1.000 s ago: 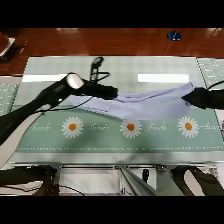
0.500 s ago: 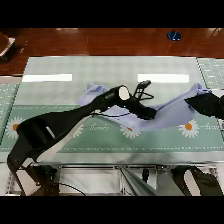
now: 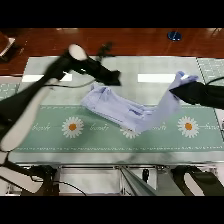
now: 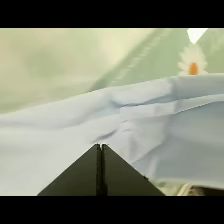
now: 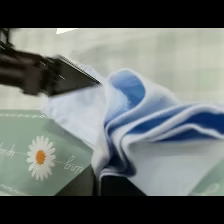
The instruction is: Fold the shirts.
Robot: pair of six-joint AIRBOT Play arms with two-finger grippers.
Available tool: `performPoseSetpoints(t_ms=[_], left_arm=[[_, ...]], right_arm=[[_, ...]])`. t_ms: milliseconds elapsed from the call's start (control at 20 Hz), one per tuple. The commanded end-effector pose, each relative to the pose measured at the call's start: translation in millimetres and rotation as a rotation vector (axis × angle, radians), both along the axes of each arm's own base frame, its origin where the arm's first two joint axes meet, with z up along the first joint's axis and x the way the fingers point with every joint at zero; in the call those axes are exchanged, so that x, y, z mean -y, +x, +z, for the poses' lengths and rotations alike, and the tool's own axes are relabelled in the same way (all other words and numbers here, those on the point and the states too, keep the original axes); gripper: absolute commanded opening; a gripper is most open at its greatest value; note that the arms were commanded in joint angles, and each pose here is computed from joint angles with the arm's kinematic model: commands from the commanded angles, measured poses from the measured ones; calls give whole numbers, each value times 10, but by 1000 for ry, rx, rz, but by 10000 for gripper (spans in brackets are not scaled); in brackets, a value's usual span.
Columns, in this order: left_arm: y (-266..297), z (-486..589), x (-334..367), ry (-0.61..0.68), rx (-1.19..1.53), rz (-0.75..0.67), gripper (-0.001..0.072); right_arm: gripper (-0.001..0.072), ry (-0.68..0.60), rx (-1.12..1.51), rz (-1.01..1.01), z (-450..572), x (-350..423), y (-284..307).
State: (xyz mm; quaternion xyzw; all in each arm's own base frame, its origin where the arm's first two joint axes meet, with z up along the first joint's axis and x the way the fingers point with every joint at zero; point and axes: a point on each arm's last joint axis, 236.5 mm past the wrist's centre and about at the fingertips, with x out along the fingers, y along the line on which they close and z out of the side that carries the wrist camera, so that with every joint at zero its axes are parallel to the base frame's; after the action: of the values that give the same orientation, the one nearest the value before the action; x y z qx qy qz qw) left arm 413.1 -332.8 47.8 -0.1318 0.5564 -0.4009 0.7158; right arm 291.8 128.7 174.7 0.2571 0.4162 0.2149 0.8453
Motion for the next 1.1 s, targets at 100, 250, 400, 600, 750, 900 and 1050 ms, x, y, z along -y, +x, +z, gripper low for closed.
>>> performPoseSetpoints(t_ms=[100, 250, 400, 600, 750, 900, 1050], left_arm=[[98, 932, -2322, 168, 217, 392, 16], [-311, 1305, -2985, 168, 353, 636, 16], [-767, 1279, -2927, 110, 402, 726, 16], [-1188, 752, -2652, 78, 320, 689, 16], [-1279, 489, -2530, 58, 251, 666, 17], [-1235, 400, -2508, 63, 247, 660, 17], [-1130, 338, -2527, 65, 243, 677, 17]], right_arm=[[27, 29, -23, 186, -133, -961, 586], [27, 20, -69, 280, -398, -1547, 896], [27, 11, -111, 342, -750, -2073, 1192], [28, 22, -184, 387, -1207, -2592, 1388], [28, 28, -239, 399, -1469, -2852, 1372], [241, 49, -282, 420, -1646, -3060, 1254], [414, 142, -241, 524, -1401, -3200, 1129]])
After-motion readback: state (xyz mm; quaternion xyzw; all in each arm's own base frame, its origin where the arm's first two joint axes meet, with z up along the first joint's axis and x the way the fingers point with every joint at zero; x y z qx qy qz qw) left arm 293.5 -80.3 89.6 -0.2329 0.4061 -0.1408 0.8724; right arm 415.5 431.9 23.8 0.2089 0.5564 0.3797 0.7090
